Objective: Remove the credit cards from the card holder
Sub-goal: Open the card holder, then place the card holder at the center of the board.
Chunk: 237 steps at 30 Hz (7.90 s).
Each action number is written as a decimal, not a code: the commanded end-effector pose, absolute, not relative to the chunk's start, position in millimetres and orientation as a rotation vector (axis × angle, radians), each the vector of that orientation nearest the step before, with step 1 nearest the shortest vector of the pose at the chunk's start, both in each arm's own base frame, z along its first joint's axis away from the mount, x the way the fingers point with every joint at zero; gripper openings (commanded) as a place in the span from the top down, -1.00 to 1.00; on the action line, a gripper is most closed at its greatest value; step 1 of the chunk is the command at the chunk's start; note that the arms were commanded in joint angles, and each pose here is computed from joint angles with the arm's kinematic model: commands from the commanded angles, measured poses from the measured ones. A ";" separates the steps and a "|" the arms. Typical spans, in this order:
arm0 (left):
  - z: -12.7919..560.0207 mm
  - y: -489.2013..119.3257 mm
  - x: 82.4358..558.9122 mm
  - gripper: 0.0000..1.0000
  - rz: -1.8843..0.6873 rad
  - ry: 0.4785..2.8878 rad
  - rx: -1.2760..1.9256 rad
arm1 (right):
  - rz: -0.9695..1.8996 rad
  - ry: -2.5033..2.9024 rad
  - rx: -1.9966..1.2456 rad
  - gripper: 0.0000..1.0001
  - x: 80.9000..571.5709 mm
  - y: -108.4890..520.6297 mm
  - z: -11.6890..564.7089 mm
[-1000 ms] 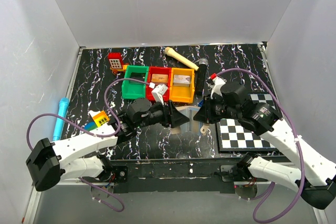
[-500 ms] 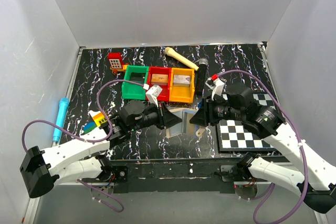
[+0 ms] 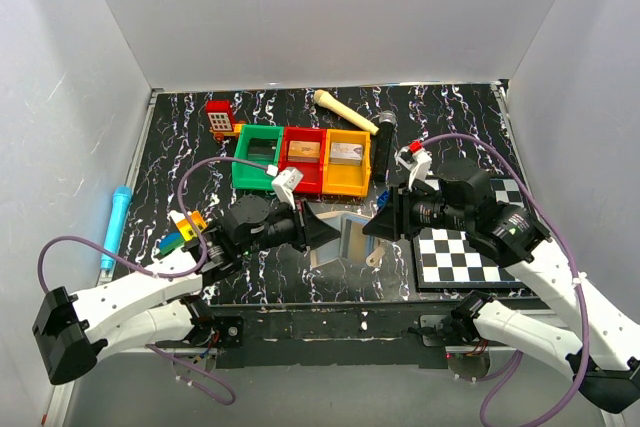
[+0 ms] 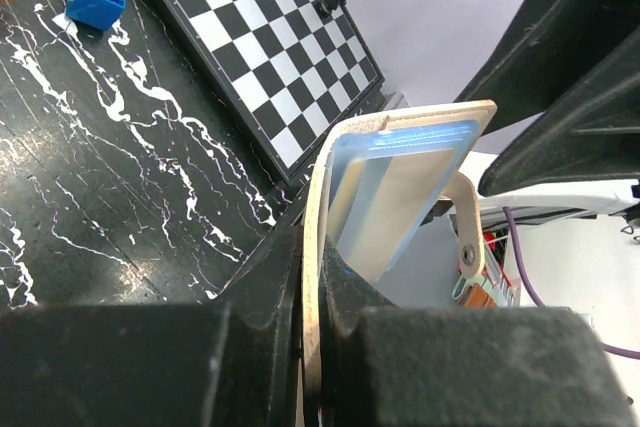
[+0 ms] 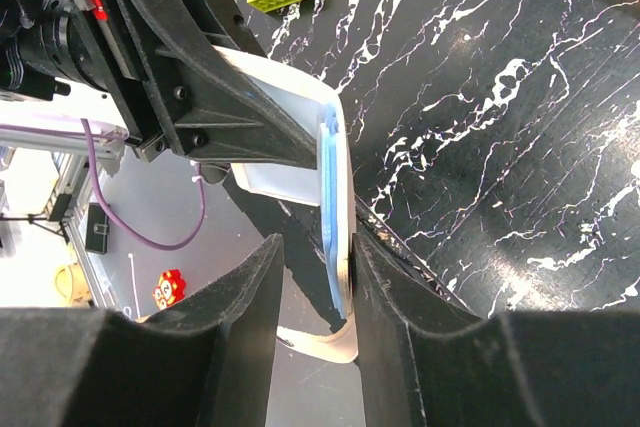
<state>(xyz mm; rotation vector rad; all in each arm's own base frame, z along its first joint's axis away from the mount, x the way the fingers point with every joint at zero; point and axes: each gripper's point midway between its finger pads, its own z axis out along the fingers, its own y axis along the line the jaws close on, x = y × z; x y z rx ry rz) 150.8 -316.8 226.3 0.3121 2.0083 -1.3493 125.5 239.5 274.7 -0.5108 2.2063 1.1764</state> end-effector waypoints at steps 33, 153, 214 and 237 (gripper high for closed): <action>280.8 -297.5 145.9 1.00 -1.439 1.793 0.311 | 1.246 2.078 -0.531 0.22 124.0 232.7 300.3; 262.3 -330.8 187.5 -0.96 -1.071 2.037 0.278 | 1.023 2.345 -0.374 0.97 154.8 231.5 264.7; 128.8 -296.1 196.2 1.00 -1.022 2.295 0.229 | 1.346 2.146 -0.538 0.26 148.9 274.1 217.9; 61.4 -283.4 207.6 1.00 -1.109 2.390 0.197 | 1.469 2.389 -0.367 0.46 181.6 296.2 100.9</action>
